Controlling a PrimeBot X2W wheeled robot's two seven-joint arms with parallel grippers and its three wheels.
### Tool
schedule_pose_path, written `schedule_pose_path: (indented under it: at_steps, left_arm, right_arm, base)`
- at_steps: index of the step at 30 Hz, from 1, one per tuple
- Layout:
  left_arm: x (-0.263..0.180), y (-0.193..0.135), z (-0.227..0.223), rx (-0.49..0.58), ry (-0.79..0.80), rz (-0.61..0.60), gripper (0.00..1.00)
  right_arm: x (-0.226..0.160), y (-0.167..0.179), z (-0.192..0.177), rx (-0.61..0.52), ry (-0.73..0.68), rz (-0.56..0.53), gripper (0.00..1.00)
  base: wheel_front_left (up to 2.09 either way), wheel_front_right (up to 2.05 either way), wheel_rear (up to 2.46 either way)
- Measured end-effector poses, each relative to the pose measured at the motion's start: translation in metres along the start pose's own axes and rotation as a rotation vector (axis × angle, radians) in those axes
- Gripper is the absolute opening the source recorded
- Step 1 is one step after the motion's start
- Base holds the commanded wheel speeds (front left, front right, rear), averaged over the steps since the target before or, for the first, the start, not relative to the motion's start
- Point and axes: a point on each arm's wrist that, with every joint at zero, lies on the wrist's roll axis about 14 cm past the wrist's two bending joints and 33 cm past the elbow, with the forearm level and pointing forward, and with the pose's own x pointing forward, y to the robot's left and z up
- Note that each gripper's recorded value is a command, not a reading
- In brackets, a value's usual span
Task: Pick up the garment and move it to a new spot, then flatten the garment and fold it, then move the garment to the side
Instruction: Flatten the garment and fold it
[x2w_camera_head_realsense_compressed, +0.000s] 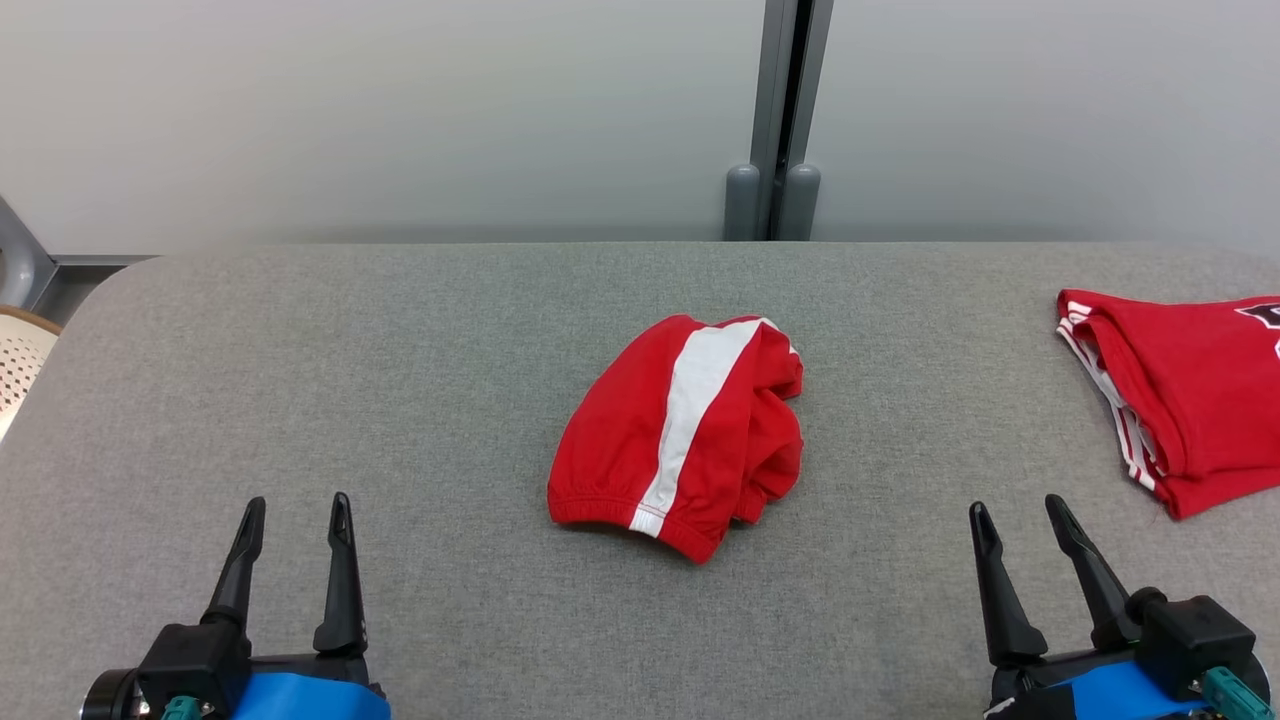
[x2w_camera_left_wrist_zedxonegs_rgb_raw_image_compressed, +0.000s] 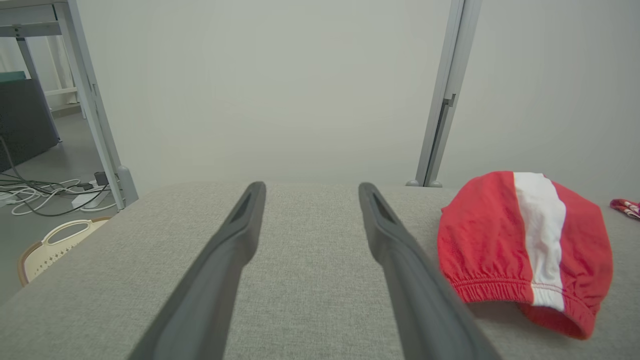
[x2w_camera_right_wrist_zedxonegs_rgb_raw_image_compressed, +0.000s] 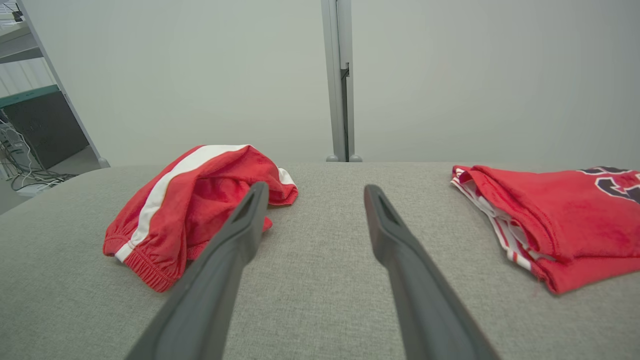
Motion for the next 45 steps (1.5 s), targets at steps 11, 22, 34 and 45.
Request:
schedule_pose_path:
  at_steps: [11,22,34,45]
  left_arm:
    - [0.001,0.0,-0.004,0.004,0.011,-0.002,1.0]
    - [0.001,0.0,-0.004,0.004,0.012,-0.006,1.0]
    - [0.0,-0.001,-0.004,0.003,0.01,-0.012,1.0]
    - [-0.002,-0.056,-0.035,-0.091,0.103,-0.163,1.0]
  right_arm:
    - [0.001,-0.001,-0.003,0.001,0.008,-0.003,1.0]
    - [-0.001,-0.001,-0.004,0.003,0.008,-0.005,1.0]
    - [-0.002,-0.001,-0.003,0.006,0.006,-0.006,1.0]
    - [-0.001,-0.003,-0.006,0.011,0.015,-0.01,1.0]
  base:
    - [0.0,0.0,0.0]
    - [0.0,0.0,0.0]
    - [0.0,0.0,0.0]
    - [0.0,0.0,0.0]
